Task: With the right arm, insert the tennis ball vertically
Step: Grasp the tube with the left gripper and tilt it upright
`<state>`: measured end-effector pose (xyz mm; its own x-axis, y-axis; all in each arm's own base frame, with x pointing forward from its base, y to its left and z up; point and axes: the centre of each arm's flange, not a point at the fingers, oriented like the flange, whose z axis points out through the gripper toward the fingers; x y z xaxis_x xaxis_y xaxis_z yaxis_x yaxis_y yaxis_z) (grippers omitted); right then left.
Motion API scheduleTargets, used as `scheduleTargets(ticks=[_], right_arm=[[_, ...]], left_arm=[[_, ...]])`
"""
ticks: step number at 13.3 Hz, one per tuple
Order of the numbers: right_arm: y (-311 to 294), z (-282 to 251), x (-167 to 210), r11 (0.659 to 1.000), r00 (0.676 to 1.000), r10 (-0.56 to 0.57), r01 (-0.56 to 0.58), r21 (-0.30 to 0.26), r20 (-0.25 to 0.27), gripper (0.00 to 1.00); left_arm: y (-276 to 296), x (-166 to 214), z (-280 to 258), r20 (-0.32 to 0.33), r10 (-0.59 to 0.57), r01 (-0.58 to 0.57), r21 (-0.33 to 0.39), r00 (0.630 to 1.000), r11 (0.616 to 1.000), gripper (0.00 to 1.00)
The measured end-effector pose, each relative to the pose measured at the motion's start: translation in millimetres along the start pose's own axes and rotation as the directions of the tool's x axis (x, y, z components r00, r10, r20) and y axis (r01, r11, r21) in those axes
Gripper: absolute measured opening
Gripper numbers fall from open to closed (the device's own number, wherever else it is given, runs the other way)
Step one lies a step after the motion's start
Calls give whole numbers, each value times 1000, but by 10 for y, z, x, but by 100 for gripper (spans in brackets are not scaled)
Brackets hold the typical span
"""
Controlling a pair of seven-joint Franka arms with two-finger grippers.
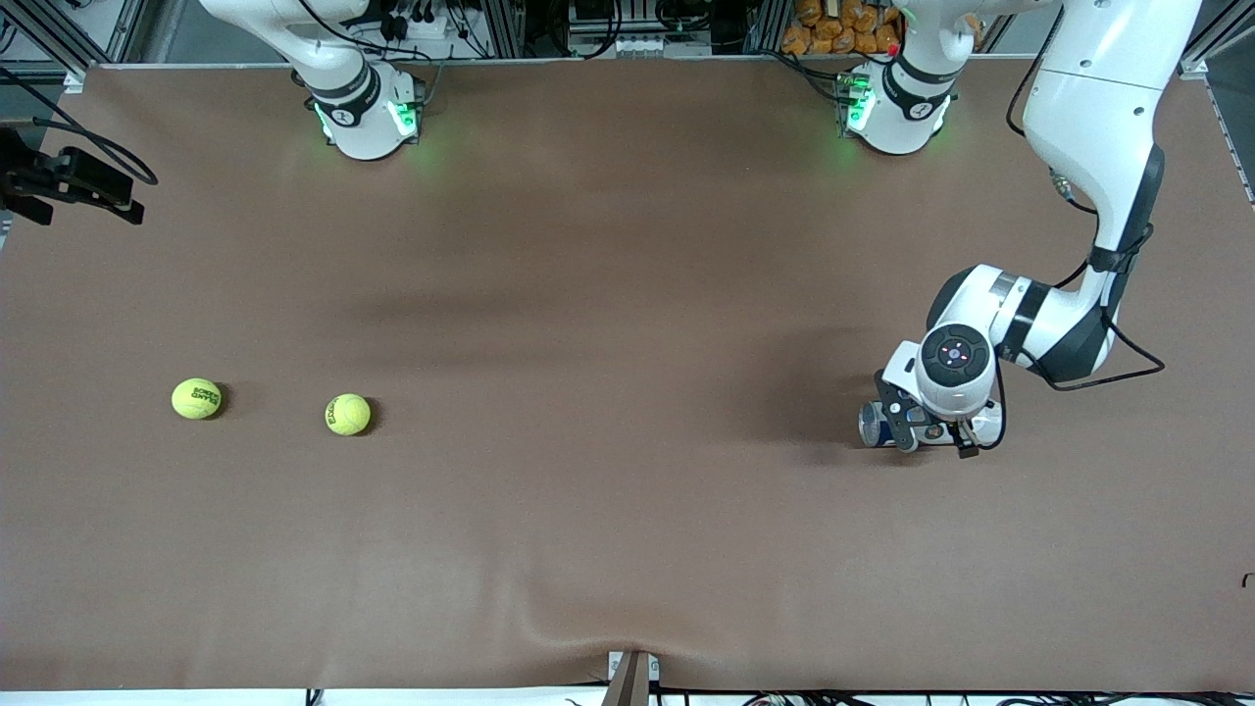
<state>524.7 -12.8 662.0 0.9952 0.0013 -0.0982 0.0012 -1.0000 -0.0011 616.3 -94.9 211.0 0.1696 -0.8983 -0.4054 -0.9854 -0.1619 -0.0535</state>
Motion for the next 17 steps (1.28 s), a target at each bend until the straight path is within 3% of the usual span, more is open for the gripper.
scheduleTargets(ticks=[17], right_arm=[[0,3,-4,1000,1000,0,0,0,4,100]], left_arm=[[54,190,303,96,127,-131,43,987,990,100]])
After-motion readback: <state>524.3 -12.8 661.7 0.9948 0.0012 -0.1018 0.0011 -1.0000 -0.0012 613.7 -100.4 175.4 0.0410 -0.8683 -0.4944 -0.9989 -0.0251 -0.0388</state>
